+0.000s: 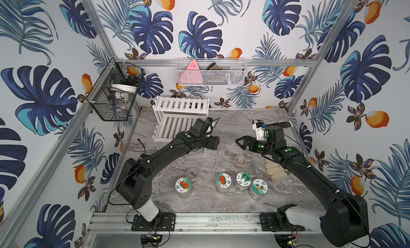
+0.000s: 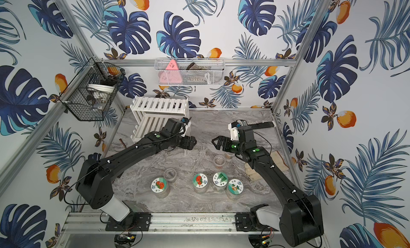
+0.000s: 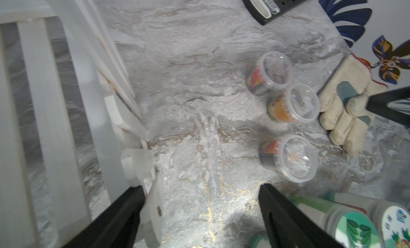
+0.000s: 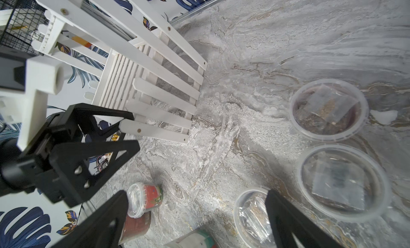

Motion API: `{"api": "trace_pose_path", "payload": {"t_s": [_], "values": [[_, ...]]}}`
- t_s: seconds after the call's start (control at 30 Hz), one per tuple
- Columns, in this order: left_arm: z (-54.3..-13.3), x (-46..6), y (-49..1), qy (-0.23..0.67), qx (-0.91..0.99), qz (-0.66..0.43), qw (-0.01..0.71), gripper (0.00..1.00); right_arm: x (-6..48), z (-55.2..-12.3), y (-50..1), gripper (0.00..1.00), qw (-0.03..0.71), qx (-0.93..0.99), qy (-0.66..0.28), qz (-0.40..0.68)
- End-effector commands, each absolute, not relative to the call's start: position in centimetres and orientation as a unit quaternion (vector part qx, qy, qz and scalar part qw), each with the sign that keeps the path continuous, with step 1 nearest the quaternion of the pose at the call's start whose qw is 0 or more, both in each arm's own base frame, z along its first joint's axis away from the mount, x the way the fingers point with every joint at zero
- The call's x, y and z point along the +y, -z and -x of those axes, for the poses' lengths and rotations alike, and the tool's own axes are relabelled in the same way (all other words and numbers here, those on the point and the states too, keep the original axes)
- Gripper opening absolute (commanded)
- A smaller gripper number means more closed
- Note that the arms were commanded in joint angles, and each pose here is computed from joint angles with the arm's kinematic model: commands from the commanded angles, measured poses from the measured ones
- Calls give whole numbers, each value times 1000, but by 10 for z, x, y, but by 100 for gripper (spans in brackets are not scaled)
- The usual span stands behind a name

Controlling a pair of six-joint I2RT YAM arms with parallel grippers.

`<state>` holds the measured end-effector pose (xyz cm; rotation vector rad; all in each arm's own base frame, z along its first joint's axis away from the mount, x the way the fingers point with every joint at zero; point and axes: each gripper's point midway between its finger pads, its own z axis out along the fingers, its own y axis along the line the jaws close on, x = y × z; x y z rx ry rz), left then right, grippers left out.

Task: Place the seed container on the shelf
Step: Move the shelf to the center of the board.

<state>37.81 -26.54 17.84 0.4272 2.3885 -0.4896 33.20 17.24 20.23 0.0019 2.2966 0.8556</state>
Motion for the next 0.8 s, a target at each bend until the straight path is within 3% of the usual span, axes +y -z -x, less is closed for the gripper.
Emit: {"api": "trace_pose_path", "payload": {"t_s": [0.0, 0.17, 0.37, 0.53, 0.77], "values": [[-370, -297, -190, 229, 900, -176, 326, 89, 166, -334, -200, 100, 340, 887, -312, -19], [-363, -329, -203, 249, 889, -195, 330, 91, 163, -339, -198, 100, 337, 892, -300, -33], [-364, -283, -241, 190, 888, -135, 397, 99, 184, -342, -211, 100, 321, 884, -339, -1], [-353, -208, -270, 139, 879, -58, 453, 99, 226, -352, -209, 100, 312, 895, -318, 40], [-345, -66, -249, 74, 880, 130, 450, 99, 282, -365, -198, 97, 296, 909, -283, 80]]}}
